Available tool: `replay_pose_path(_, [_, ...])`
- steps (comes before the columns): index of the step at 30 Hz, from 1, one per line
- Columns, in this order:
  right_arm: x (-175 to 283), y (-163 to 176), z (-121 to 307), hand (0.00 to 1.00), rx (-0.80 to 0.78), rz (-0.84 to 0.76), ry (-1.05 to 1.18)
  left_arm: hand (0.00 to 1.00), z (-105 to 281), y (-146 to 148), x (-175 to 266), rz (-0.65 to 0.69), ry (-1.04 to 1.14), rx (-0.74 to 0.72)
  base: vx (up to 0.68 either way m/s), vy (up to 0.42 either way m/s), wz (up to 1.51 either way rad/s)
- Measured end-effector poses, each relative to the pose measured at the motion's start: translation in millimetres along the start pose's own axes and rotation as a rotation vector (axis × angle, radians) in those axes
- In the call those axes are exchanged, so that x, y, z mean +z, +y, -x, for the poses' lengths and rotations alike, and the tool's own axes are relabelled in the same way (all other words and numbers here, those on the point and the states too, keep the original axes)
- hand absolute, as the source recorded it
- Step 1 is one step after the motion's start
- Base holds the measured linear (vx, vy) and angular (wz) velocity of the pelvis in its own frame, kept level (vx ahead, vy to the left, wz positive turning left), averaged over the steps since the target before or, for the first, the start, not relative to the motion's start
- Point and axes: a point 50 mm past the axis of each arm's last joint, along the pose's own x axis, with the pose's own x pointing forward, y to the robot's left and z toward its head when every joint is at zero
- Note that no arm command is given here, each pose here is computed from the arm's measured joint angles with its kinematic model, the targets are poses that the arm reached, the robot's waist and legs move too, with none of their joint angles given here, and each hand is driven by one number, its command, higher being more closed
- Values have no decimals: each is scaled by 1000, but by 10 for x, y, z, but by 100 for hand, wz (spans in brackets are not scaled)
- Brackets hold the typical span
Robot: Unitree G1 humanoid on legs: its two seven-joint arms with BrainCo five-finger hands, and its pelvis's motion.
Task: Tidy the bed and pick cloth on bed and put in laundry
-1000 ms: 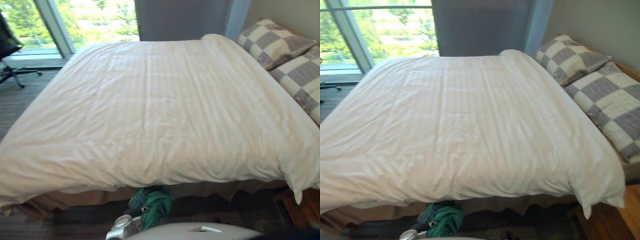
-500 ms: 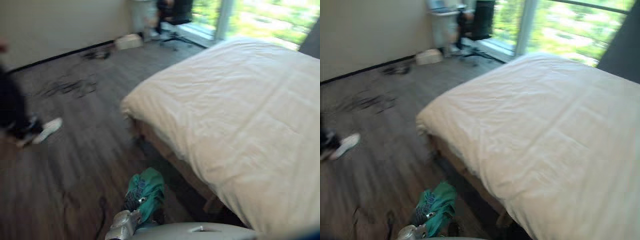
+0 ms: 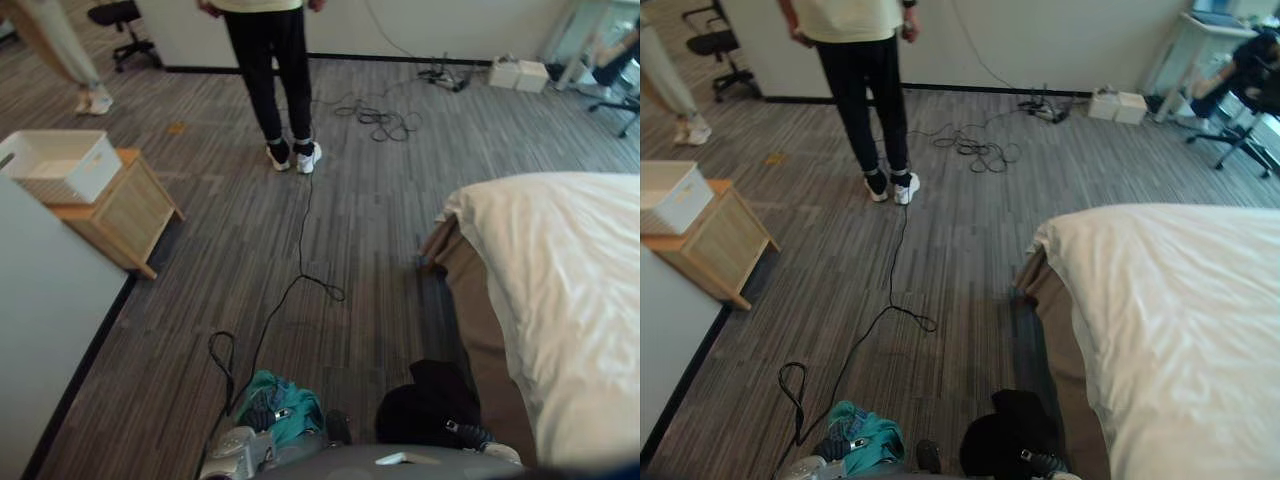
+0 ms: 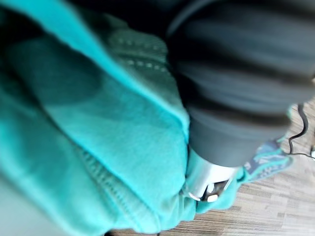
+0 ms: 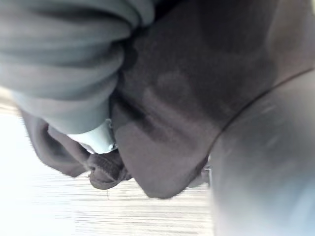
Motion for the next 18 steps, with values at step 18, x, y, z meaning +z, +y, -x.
replay_pose_path(18, [-143, 27, 43, 100, 16, 3, 8, 100, 50, 37, -187, 152, 14, 27, 40, -9, 23])
